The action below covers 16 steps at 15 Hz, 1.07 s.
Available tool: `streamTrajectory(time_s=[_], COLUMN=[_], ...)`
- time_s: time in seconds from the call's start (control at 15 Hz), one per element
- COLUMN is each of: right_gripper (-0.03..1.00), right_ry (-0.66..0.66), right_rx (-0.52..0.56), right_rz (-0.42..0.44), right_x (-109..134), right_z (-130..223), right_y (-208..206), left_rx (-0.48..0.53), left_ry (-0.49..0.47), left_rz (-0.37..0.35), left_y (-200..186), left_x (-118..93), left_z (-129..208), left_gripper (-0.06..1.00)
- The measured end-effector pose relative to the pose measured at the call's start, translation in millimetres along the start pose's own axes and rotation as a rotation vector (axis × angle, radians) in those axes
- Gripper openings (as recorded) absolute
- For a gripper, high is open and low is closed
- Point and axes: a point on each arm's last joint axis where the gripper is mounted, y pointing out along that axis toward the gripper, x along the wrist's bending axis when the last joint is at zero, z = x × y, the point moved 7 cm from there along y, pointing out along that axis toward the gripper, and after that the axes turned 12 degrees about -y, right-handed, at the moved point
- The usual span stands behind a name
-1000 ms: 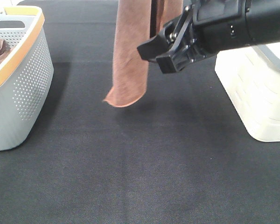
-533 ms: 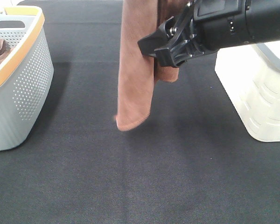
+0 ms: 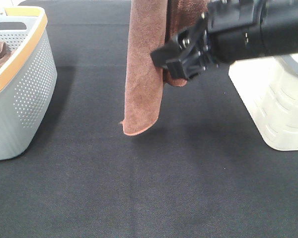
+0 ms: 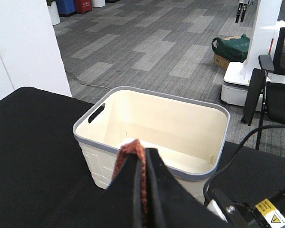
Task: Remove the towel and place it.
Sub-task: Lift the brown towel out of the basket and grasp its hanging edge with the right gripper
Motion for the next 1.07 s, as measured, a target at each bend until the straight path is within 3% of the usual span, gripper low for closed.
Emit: streamTrajectory(time_s=[0.4, 0.73, 1.07], right_gripper=[0.64, 0.64, 0.64], right_ry=[0.029, 0.028, 0.029], right_rx=[0.005, -0.022, -0.038], right_rz=[0.04, 0.196, 0.239], right_x=[-4, -22, -29], right_z=[7, 18, 16], right_y=[0, -13, -15], left_rx=[0.01, 0.012, 0.009], left_ry=[0.031, 0.036, 0.031], left_rz=[-0.023, -0.026, -0.025], left_y=[0, 0, 0], left_x=[4, 4, 4], left_z=[2, 2, 1], left_gripper=[0.0, 0.0, 0.0])
